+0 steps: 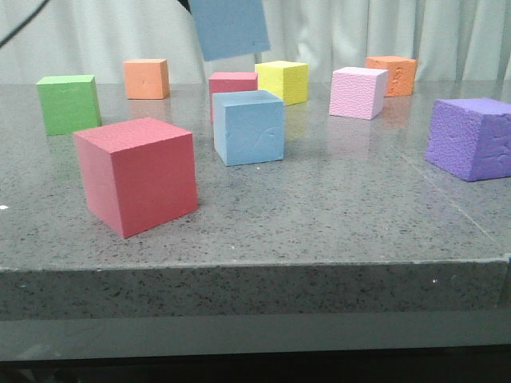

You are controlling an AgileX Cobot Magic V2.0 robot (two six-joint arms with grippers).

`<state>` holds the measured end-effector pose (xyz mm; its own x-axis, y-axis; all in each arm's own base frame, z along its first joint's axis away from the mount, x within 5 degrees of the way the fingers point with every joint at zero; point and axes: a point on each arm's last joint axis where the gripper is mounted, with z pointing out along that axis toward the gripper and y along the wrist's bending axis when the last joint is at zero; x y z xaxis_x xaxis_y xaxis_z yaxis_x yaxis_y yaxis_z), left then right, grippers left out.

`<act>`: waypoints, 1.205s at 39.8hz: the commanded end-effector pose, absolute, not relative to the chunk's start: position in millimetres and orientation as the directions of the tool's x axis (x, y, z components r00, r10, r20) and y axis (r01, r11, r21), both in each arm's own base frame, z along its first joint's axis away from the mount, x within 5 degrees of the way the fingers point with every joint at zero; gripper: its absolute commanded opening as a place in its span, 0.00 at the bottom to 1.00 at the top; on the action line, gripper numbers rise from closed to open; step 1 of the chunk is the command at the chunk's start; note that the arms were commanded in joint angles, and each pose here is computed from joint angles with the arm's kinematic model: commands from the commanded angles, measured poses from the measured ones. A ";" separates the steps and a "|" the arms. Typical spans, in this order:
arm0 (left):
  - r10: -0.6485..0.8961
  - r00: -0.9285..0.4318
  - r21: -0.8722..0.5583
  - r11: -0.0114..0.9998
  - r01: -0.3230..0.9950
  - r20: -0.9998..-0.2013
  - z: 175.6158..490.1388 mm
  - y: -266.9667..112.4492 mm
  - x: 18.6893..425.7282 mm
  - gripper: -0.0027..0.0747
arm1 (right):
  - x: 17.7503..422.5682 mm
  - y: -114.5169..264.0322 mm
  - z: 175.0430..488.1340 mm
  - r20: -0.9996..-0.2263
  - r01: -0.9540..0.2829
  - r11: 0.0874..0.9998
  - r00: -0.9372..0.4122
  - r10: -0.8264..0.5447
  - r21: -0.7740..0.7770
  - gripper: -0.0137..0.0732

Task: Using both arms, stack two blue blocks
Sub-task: 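Lift the cube and carry it above the placed light blue cube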

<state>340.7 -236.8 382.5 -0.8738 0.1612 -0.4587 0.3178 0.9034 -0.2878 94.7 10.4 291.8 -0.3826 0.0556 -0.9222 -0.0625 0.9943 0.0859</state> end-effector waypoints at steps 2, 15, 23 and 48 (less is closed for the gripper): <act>0.159 -0.855 -0.322 0.880 0.349 -0.494 405.4 -237.8 327.3 0.42 | 96.6 11.8 306.0 -0.954 -0.086 0.993 -0.294 0.057 0.086 0.08; 0.168 -0.862 -0.314 0.884 0.346 -0.479 396.8 -241.3 332.0 0.42 | 96.6 11.8 305.9 -0.954 -0.086 0.993 -0.296 0.058 0.087 0.08; 0.171 -0.867 -0.311 0.886 0.343 -0.469 392.6 -242.4 333.5 0.42 | 96.6 11.8 305.9 -0.954 -0.086 0.993 -0.296 0.058 0.087 0.08; 0.178 -0.878 -0.305 0.892 0.335 -0.444 380.8 -246.0 339.0 0.64 | 96.5 11.7 305.7 -0.953 -0.085 0.993 -0.298 0.058 0.087 0.08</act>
